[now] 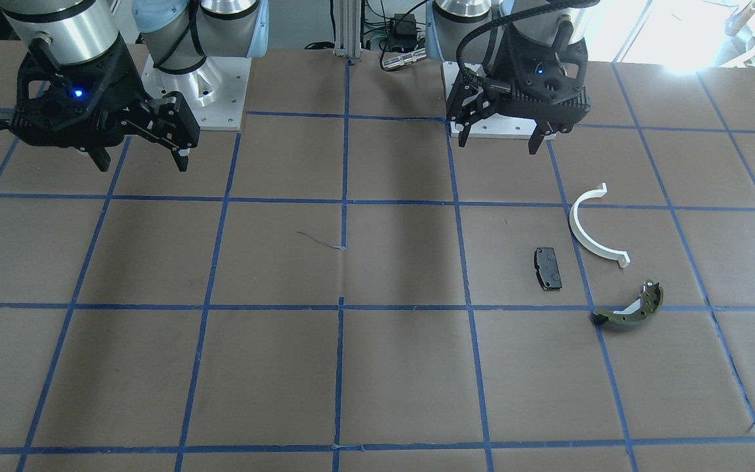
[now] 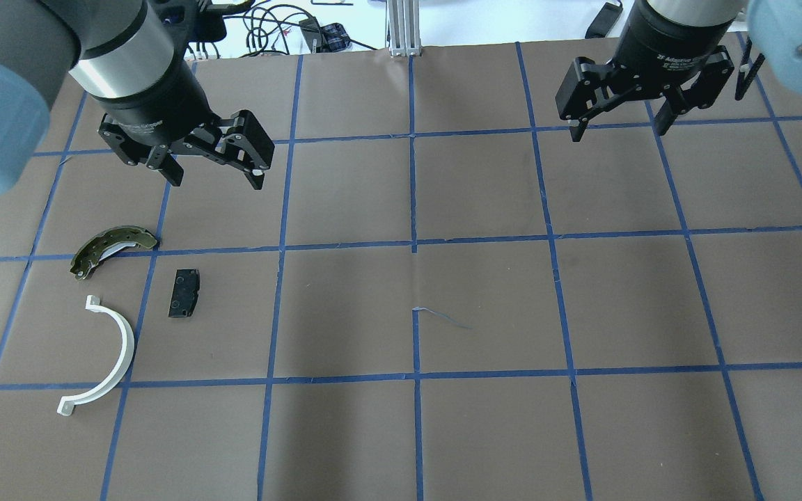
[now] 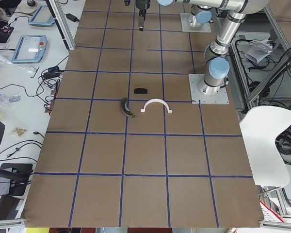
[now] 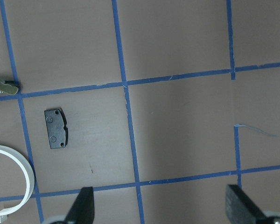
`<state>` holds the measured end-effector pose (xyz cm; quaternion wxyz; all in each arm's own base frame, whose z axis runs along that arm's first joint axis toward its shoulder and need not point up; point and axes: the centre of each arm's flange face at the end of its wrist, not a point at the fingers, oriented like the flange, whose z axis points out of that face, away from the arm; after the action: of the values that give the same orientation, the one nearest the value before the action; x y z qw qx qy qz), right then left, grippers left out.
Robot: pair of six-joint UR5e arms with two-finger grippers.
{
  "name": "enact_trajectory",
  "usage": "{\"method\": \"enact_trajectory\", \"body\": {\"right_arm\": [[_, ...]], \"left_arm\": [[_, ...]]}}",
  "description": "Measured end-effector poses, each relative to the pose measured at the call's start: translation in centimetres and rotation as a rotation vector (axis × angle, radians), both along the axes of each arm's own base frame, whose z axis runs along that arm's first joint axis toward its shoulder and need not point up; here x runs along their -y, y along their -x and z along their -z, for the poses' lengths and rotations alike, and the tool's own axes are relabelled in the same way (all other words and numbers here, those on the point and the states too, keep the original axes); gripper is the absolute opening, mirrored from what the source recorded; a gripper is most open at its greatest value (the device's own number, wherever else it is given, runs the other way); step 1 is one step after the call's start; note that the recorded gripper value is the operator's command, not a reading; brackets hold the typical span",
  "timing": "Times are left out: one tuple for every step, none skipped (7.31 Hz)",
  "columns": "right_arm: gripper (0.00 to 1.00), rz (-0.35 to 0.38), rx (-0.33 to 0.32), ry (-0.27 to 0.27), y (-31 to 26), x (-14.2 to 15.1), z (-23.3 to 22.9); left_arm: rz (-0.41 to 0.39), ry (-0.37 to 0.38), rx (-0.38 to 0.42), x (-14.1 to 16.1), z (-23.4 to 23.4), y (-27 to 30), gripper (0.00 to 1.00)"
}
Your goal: Place bearing gear from tray to pile
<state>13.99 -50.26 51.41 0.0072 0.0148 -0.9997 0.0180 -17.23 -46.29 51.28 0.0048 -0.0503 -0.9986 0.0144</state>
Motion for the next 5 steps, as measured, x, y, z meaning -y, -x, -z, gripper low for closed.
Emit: {"method": "enact_trajectory", "body": {"right_arm": [[1.0, -0.001, -0.001, 0.0, 0.01, -0.03, -0.02], [1.0, -0.003, 0.0, -0.002, 0.0, -0.05, 0.01], [1.0, -0.004, 0.0, -0.008, -0.02, -0.07, 0.23], [1.0, -0.005, -0.001, -0.013, 0.05, -0.06, 0.55], [1.0, -0.001, -0.003, -0.016, 0.21, 0.05, 0.86]], "left_arm": [[0.0, 0.0, -0.001, -0.01, -0.01, 0.01, 1.0], [0.0, 0.0, -0.001, -0.03, -0.02, 0.01, 1.0], [0.0, 0.001, -0.001, -0.05, -0.03, 0.01, 1.0], [0.0, 0.0, -0.001, -0.04, -0.01, 0.01, 1.0], [0.0, 0.0, -0.001, -0.03, 0.0, 0.01, 1.0]]}}
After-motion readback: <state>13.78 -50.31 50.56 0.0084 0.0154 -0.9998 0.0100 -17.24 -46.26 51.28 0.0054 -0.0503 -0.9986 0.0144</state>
